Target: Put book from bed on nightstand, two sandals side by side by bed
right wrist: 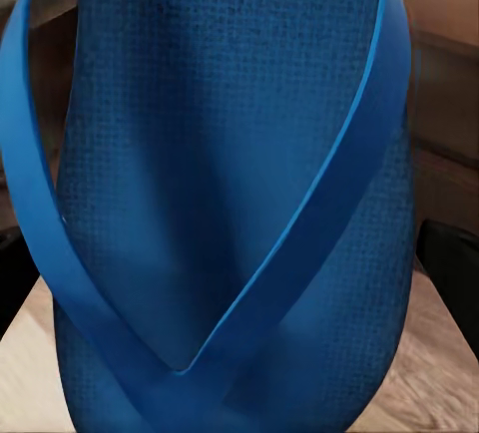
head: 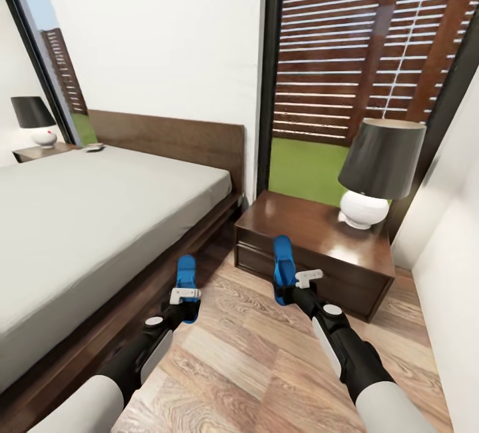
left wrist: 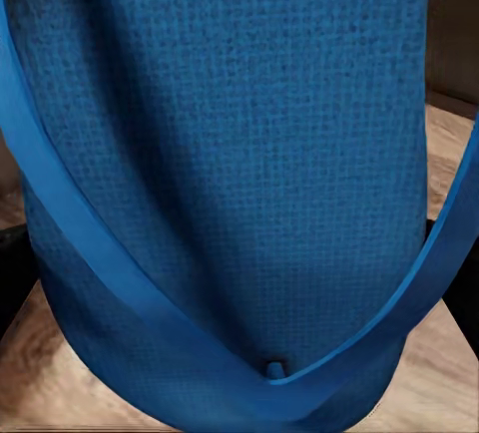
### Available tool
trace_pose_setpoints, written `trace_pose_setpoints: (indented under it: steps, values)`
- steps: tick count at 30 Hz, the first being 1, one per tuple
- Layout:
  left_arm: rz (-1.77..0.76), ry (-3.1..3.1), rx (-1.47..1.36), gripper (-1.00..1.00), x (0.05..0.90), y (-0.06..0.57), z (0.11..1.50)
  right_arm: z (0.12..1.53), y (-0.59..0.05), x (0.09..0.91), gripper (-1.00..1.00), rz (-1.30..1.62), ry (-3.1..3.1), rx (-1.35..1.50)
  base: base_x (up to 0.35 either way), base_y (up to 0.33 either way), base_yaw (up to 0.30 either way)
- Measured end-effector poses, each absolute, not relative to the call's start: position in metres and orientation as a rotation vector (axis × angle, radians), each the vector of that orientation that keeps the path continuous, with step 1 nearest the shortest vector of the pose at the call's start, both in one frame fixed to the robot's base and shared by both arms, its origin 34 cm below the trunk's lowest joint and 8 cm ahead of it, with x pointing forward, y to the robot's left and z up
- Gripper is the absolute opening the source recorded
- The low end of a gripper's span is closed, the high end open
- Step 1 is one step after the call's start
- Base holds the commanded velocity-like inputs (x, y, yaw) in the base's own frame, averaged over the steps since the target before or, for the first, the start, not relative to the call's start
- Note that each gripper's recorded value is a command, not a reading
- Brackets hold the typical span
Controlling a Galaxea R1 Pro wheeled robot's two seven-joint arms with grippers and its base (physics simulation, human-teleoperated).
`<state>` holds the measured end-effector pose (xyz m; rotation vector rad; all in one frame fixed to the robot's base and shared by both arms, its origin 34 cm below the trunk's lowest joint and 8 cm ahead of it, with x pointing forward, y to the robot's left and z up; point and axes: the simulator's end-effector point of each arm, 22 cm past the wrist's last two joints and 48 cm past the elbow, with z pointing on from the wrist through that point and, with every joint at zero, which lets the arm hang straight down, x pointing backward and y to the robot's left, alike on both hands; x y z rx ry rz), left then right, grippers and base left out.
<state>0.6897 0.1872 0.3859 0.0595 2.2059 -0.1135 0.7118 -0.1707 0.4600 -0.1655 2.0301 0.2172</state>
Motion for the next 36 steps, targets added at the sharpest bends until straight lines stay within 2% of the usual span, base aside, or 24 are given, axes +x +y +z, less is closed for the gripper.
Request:
trace_pose_setpoints:
  steps: [36]
  values:
    - [-0.108, 2.189, 0.06, -1.0, 0.691, 0.189, 0.398, 0.477, -0.171, 0.713, -1.0, 0.214, 2.002, -0.167, 0.0, -0.005, 0.26]
